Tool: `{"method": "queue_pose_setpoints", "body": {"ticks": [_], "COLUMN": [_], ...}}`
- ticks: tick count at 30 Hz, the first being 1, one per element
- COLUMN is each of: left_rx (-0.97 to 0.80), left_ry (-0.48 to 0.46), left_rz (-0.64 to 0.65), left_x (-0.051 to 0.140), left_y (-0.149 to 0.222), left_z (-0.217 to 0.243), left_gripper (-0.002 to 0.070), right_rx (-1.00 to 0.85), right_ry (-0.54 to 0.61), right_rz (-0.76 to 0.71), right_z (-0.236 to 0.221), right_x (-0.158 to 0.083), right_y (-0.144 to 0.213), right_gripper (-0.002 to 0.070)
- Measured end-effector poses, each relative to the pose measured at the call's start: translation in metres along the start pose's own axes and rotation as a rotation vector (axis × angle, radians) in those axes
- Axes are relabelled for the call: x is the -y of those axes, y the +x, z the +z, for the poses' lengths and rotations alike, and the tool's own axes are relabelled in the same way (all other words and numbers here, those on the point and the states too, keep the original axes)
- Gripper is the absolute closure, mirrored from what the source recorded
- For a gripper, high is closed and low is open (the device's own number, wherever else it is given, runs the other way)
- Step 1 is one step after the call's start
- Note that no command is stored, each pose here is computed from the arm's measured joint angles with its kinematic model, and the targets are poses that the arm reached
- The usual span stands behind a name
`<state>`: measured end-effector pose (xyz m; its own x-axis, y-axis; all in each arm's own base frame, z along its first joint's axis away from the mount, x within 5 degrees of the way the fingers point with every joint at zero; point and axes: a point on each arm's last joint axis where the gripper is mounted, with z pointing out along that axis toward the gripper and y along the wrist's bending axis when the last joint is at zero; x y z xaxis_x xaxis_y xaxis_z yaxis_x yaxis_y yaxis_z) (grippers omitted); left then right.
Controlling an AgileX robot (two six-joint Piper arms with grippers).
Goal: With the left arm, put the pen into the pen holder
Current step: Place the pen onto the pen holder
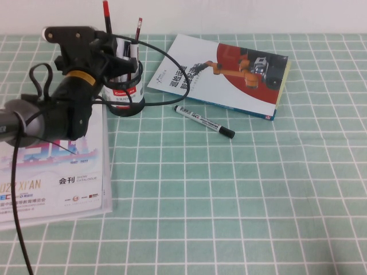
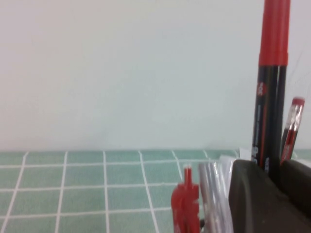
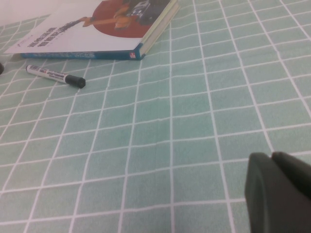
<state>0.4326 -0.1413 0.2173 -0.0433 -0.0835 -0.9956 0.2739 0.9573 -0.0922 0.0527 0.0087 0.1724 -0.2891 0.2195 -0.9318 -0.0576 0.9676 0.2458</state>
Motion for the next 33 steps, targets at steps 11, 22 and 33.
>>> {"method": "queue_pose_setpoints", "body": {"ticks": [11, 22, 33], "left_rx": [-0.026, -0.059, -0.058], "left_ry": [-0.003, -0.004, -0.016], "left_rz": [0.022, 0.028, 0.015], "left_x": [-0.001, -0.002, -0.003], "left_y": [0.005, 0.014, 0.015], "left_z": [0.001, 0.004, 0.004], "left_gripper": [0.0617, 0.0617, 0.0610], "right_rx": [0.000, 0.000, 0.000], "right_ry": [0.000, 0.000, 0.000], "right_rz": [0.000, 0.000, 0.000], "right_z": [0.000, 0.000, 0.000], "right_x": [0.000, 0.000, 0.000], "right_y": [0.000, 0.000, 0.000], "right_gripper": [0.0696, 0.0696, 0.0696]}}
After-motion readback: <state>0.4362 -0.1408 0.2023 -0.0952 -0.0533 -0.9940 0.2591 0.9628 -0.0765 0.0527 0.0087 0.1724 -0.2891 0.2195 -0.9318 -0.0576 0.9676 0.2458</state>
